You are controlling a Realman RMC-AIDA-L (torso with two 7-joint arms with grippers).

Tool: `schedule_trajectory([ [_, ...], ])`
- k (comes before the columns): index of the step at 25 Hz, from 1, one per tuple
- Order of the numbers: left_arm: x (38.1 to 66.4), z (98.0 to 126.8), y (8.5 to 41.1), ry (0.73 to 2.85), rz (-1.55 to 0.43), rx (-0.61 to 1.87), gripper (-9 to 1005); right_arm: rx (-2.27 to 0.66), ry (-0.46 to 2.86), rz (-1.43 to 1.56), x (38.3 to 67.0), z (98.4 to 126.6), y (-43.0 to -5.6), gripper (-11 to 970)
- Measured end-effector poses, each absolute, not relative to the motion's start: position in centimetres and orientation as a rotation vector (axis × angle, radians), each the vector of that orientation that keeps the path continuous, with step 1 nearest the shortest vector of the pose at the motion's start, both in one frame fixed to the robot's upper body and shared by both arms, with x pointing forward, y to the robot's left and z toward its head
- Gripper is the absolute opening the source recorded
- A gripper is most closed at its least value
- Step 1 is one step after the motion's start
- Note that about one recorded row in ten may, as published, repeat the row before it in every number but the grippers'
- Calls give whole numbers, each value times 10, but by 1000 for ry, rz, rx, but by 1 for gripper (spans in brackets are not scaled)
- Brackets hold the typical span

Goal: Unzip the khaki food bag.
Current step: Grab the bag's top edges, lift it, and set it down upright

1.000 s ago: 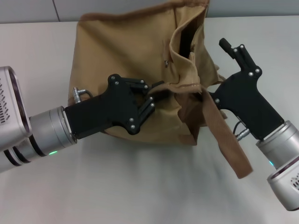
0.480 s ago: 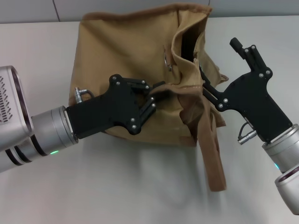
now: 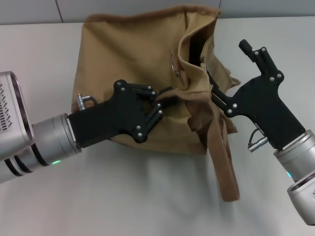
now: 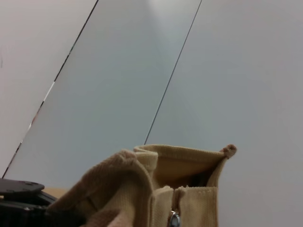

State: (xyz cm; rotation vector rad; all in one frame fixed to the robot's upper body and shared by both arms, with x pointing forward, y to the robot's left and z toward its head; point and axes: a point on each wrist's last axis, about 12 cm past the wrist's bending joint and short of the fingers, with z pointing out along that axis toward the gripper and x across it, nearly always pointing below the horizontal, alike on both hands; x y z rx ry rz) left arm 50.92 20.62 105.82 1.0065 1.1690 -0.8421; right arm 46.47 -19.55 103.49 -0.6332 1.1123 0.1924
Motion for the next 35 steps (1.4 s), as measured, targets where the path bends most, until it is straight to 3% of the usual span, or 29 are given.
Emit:
schedule_trajectory([
  [5, 509, 1059, 206, 1165, -845, 1006, 98, -648, 1121, 199, 465, 1034, -194, 805],
  [11, 509, 1058, 206, 1167, -844, 1006, 100, -741, 1129, 237, 466, 1029, -185, 589],
  [21, 509, 1059, 206, 1165, -845, 1004, 102, -761, 1133, 248, 468, 1029, -181, 376],
  [24, 509, 1059, 206, 1164, -845, 1004, 102, -762, 1131, 250, 469, 1029, -180, 139],
  [30, 509, 1059, 206, 1163, -845, 1004, 104, -766, 1133, 251, 470, 1029, -180, 23],
  [35, 509, 1061, 207, 1150, -848, 992, 105, -773, 1142, 248, 471, 1028, -180, 5],
])
